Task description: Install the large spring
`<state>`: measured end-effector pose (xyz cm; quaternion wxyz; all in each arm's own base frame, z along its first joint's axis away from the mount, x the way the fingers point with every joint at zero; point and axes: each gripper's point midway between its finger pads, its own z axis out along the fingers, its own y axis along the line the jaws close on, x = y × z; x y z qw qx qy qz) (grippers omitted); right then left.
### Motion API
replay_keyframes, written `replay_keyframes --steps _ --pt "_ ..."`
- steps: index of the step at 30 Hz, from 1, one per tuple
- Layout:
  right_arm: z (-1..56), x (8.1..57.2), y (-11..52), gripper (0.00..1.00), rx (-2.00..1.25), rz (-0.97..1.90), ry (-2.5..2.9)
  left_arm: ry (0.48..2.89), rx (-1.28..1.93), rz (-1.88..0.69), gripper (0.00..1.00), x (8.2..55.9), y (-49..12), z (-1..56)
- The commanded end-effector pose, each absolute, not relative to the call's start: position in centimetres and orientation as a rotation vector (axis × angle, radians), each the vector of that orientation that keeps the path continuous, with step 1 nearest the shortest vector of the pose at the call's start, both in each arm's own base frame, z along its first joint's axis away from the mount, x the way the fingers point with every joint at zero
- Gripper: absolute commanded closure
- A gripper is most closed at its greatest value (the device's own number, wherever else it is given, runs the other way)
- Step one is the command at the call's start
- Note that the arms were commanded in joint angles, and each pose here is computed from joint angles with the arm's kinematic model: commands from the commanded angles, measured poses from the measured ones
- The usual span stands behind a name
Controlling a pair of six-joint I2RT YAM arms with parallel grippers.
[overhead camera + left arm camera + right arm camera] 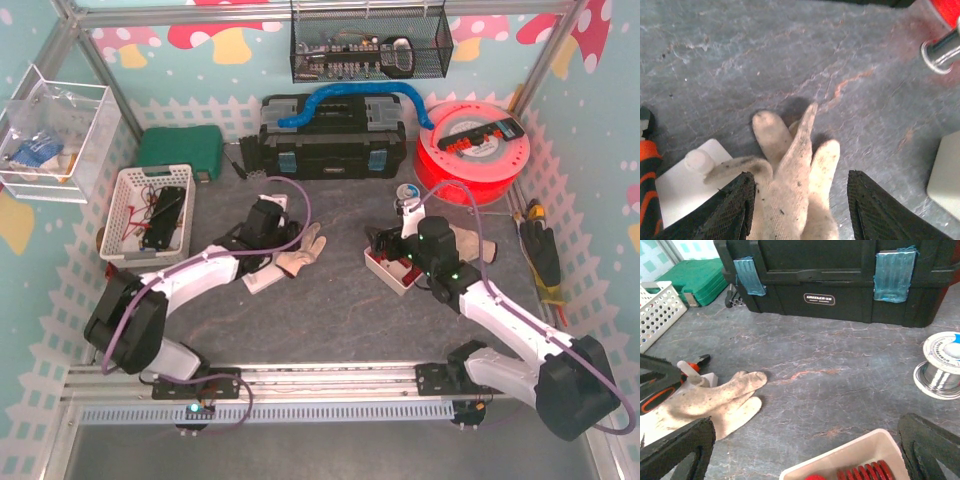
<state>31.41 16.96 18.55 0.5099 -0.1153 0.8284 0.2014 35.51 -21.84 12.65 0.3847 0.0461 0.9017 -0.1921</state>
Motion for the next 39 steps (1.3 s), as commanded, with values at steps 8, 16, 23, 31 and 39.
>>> replay_keyframes --steps 8,16,23,31,39 --pt "19.2 31.9 16.2 0.01 -0.235 0.443 1.91 2.405 0.192 -0.43 0.51 33.5 -22.0 9.6" --pt "19.0 31.9 16.2 0.01 -0.231 0.441 1.912 2.446 0.172 -0.369 0.49 32.9 -21.3 8.5" --pt "19.0 32.0 15.9 0.01 -0.218 0.423 1.911 2.458 0.191 -0.385 0.57 32.7 -21.6 8.3" --pt "18.9 32.1 15.7 0.01 -0.21 0.414 1.913 2.469 0.193 -0.375 0.58 32.6 -21.5 8.2" --pt "18.7 32.2 15.4 0.01 -0.197 0.393 1.915 2.477 0.209 -0.359 0.73 32.8 -21.5 7.8"
